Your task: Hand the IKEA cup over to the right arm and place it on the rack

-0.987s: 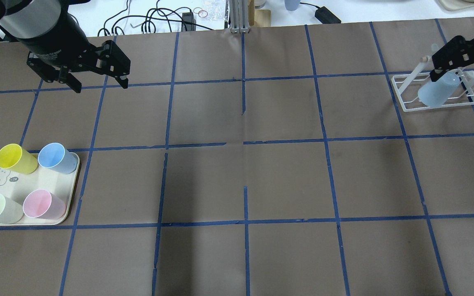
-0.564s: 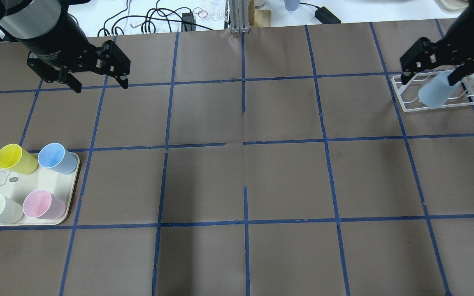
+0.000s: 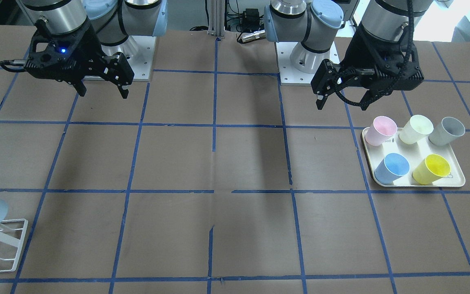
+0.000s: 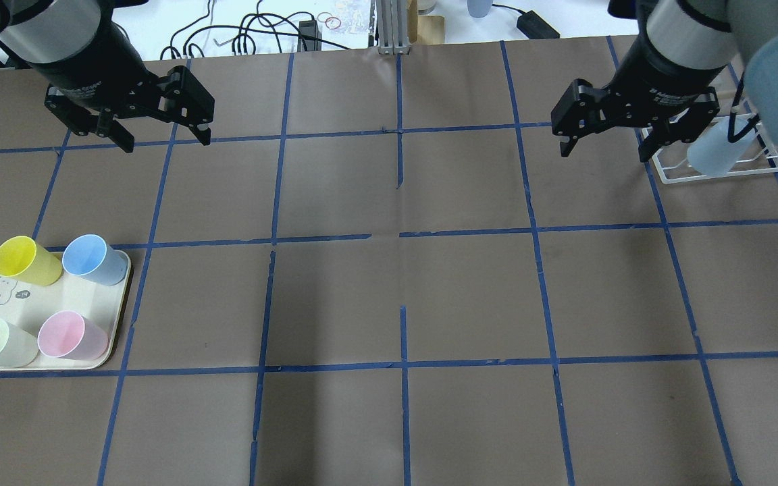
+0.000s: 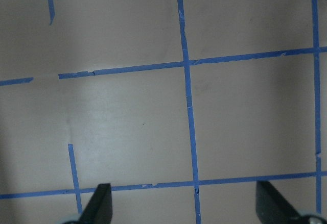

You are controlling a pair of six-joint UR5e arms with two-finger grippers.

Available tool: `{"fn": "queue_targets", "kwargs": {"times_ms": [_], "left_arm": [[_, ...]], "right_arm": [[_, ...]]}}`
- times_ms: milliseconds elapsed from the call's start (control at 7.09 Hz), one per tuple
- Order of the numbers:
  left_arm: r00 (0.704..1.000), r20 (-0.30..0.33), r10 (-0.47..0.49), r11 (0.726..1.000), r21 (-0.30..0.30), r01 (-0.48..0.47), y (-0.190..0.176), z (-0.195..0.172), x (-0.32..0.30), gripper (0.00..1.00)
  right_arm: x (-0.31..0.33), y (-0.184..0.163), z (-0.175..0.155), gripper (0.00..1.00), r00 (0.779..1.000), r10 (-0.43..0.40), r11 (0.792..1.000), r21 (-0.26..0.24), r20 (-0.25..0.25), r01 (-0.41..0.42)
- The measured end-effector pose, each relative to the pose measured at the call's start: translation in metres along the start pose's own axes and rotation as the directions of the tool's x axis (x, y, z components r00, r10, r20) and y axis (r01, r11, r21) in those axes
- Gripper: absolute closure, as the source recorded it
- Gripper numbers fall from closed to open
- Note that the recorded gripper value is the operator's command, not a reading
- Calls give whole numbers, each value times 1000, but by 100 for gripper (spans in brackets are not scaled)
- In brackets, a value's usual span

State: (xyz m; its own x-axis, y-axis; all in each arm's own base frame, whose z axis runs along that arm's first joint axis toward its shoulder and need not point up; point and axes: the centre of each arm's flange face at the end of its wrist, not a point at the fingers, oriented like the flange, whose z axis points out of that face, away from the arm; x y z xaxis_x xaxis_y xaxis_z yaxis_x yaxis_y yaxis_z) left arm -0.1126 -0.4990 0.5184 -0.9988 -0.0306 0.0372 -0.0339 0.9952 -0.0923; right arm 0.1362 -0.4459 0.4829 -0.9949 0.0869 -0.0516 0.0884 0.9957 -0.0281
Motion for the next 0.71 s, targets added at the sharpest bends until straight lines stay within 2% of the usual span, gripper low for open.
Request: {"fn": "queue_targets", "kwargs": {"times_ms": [423, 705], "left_arm": [[1000, 8, 0, 1000, -16, 1, 1, 9, 0, 0], [1000, 6, 0, 1000, -31, 0, 5, 16, 2, 0]], "right_arm": [[6, 35, -10, 0, 1000, 11, 997, -72, -15, -12], [10, 37, -10, 0, 1000, 20, 996, -81, -24, -22]]}}
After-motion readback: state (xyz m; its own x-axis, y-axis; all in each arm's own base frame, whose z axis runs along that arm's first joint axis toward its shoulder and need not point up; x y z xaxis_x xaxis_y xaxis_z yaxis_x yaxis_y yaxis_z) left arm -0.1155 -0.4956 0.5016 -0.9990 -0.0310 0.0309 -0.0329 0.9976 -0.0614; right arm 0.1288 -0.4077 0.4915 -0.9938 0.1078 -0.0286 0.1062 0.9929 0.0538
